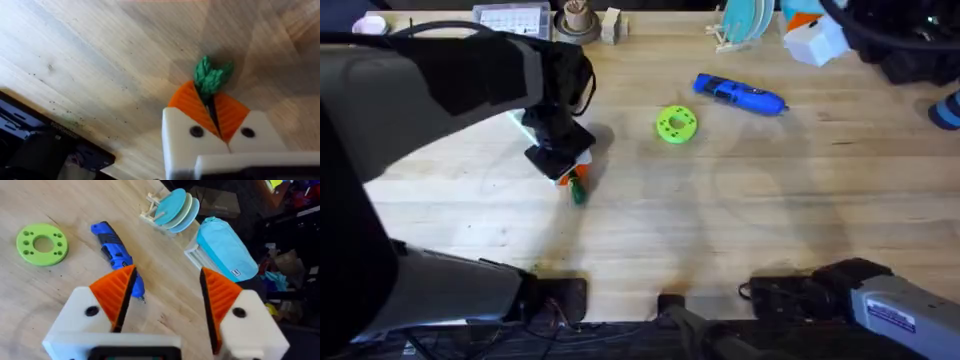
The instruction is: Pick up the gripper from the table and insert it into the empty holder that is missing its gripper. Then pick up a screw, insert it into the mounting hole, and use the screwdriver to tighten it. Finally, clean up the table by picking up the vegetable and placing it into the bucket.
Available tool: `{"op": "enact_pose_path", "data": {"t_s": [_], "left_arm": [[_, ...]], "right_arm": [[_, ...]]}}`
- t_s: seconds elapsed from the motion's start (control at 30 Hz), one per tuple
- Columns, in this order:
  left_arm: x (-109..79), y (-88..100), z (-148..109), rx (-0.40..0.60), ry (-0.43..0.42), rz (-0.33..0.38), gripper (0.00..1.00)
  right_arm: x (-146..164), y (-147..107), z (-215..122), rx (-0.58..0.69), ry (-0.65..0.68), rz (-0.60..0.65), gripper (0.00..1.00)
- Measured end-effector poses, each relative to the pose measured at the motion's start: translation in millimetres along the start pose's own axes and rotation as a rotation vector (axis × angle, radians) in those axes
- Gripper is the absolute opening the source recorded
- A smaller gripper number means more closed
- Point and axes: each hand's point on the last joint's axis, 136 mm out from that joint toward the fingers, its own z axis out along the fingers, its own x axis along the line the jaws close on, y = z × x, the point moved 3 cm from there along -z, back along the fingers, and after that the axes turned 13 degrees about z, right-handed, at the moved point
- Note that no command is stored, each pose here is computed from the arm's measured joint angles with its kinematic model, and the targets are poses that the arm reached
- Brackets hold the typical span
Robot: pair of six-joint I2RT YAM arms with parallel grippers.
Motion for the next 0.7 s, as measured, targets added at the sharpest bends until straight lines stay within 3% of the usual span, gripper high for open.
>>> {"op": "enact_pose_path", "data": {"t_s": [0.17,0.37,0.5,0.7], "left_arm": [[7.0,-5.6,-6,0.014,0.014,0.000,0.008],[7.3,-5.8,-43,-0.085,-0.121,-0.003,0.008],[9.3,-3.0,-78,-0.203,-0.244,-0.010,0.008],[5.6,25.2,-134,-0.506,-0.421,-0.050,0.008]], "right_arm": [[0,0,1,0.003,0.001,0.000,0.815],[0,0,1,0.002,0.001,0.000,0.815],[0,0,1,0.003,0.001,0.000,0.815],[0,0,1,0.002,0.001,0.000,0.815]]}}
